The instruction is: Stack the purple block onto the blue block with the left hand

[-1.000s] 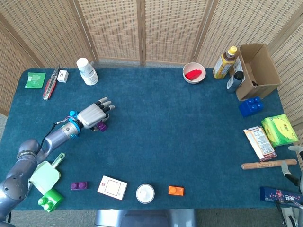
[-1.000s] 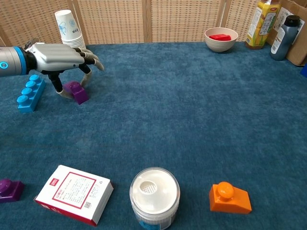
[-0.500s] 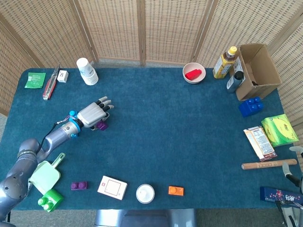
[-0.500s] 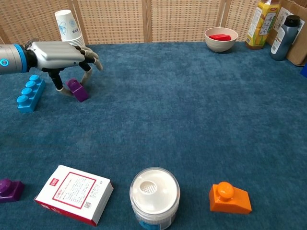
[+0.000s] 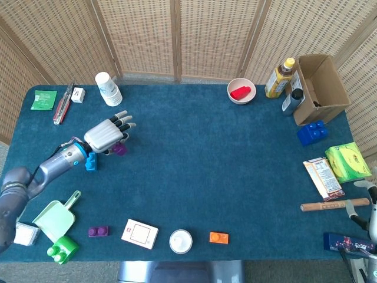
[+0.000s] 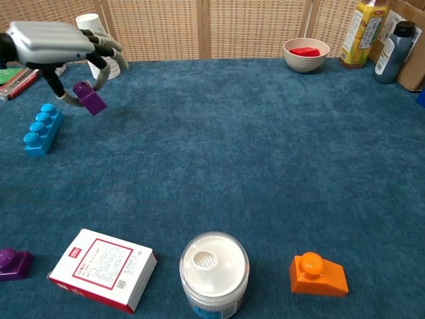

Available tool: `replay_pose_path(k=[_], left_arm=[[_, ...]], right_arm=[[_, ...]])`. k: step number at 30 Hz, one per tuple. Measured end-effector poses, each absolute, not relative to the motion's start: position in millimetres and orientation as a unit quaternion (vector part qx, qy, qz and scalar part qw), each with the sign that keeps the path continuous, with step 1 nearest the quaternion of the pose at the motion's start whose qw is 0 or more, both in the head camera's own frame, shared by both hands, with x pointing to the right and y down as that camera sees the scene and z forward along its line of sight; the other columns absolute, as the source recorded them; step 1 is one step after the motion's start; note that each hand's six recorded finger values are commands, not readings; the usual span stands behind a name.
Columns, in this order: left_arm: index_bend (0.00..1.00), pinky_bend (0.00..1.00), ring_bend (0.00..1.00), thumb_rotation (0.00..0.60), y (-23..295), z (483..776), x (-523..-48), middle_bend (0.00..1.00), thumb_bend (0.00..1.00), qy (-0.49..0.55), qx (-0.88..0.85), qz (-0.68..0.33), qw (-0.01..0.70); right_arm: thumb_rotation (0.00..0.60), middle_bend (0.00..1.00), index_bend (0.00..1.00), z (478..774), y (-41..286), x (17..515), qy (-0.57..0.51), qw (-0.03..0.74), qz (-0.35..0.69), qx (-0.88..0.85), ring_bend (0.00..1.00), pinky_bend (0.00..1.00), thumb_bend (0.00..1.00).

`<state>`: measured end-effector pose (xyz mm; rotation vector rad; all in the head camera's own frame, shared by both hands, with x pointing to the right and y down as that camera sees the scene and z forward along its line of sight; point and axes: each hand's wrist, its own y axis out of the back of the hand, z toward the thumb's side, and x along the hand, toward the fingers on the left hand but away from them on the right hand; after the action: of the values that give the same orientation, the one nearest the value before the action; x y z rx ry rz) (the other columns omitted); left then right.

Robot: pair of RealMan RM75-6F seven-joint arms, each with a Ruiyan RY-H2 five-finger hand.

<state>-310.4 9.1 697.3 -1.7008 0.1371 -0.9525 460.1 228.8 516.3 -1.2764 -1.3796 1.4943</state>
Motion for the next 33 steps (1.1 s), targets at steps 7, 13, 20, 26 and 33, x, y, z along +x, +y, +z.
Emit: replay_pose_path(k=[7, 13, 20, 26, 33], left_arm=[[0.61, 0.00, 0.09, 0.600, 16, 681, -341, 0.19, 0.31, 0.054, -0.718, -0.414, 0.557], [0.61, 0.00, 0.09, 0.600, 27, 675, -372, 0.19, 0.31, 0.044, -0.707, -0.440, 0.553], [0.62, 0.00, 0.09, 0.600, 37, 672, -400, 0.19, 0.31, 0.033, -0.693, -0.466, 0.550], [0.62, 0.00, 0.09, 0.600, 45, 676, -409, 0.19, 0.31, 0.024, -0.689, -0.476, 0.545], [0.62, 0.00, 0.09, 0.600, 50, 685, -406, 0.19, 0.31, 0.004, -0.686, -0.473, 0.553]], right_arm=[[0.600, 0.14, 0.38, 528, 224, 453, -0.528, 0.358, 0.578, -0.509, 0.00, 0.00, 0.28], [0.600, 0.14, 0.38, 533, 222, 449, -0.523, 0.357, 0.577, -0.515, 0.00, 0.00, 0.28], [0.600, 0.14, 0.38, 534, 220, 447, -0.520, 0.358, 0.577, -0.517, 0.00, 0.00, 0.28], [0.600, 0.14, 0.38, 537, 218, 445, -0.518, 0.357, 0.577, -0.521, 0.00, 0.00, 0.28], [0.600, 0.14, 0.38, 534, 218, 447, -0.520, 0.358, 0.579, -0.516, 0.00, 0.00, 0.28]])
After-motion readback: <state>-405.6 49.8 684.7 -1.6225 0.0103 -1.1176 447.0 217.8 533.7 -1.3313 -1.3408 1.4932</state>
